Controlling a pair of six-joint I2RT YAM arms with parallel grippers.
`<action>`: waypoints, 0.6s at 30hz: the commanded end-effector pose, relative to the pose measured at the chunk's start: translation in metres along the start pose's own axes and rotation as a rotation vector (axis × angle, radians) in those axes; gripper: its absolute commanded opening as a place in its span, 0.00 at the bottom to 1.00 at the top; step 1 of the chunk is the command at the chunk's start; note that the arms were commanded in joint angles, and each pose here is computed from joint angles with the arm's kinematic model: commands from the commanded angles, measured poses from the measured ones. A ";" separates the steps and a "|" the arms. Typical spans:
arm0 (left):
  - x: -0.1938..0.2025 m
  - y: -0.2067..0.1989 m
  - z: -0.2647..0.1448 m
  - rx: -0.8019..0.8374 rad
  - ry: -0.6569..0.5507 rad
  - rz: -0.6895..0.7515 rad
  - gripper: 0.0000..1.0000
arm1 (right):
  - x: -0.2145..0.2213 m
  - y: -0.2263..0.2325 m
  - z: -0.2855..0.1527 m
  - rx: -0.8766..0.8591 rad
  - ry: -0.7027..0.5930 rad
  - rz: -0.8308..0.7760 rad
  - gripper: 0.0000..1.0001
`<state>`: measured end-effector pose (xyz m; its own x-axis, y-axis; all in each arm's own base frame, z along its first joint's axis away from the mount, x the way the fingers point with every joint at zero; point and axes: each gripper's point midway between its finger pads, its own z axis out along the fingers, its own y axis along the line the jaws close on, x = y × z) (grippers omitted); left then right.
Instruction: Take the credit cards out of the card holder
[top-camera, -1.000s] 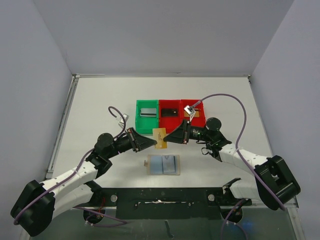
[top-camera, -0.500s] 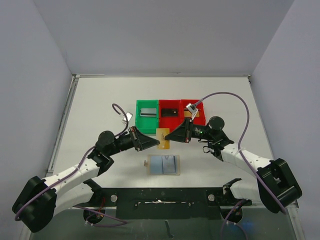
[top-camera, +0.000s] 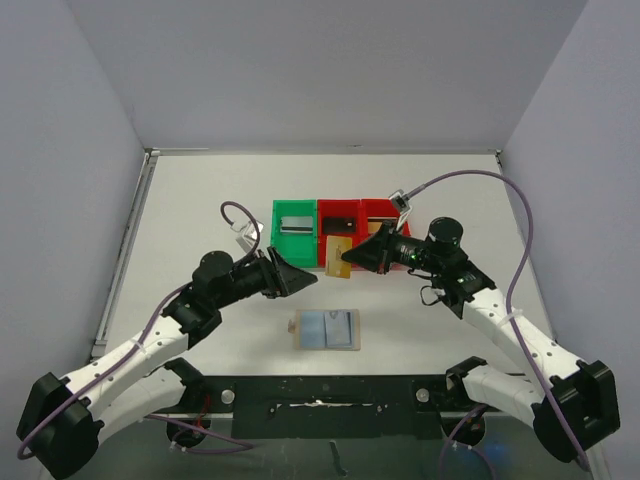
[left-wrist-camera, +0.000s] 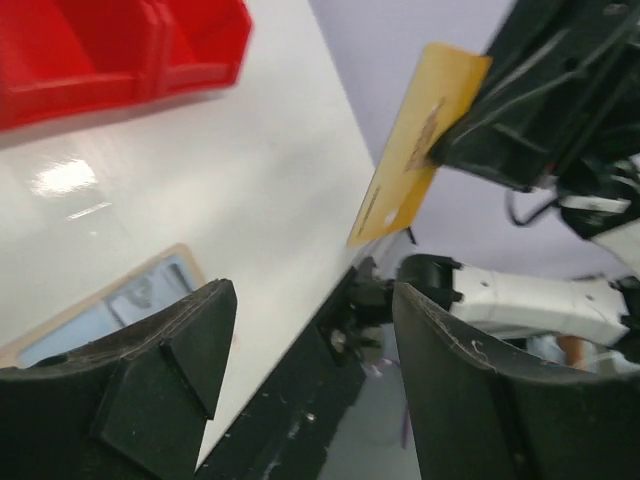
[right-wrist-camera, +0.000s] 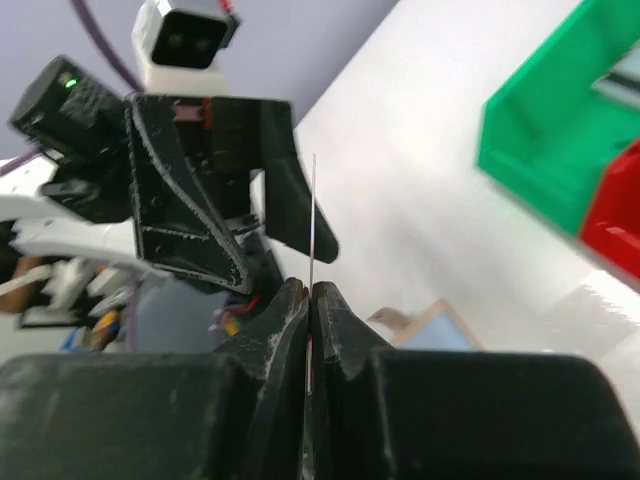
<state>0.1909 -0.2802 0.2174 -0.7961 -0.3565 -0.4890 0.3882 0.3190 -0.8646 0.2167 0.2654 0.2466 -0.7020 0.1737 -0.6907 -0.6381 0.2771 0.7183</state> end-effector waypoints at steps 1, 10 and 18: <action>-0.024 0.028 -0.018 -0.272 -0.072 0.163 0.63 | -0.038 -0.029 -0.026 0.333 -0.072 -0.250 0.00; -0.085 0.063 -0.074 -0.726 -0.277 0.292 0.71 | -0.081 -0.078 -0.083 0.722 -0.211 -0.814 0.00; -0.129 0.106 -0.127 -0.981 -0.373 0.299 0.84 | -0.092 -0.110 -0.094 0.873 -0.045 -1.084 0.00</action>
<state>0.2615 -0.1372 0.1978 -0.5245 -0.3605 -0.7713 -0.0153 0.9098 -0.4148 0.3019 0.1428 0.2100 -0.1077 -0.3375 -0.9351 -0.5172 0.8223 -0.2372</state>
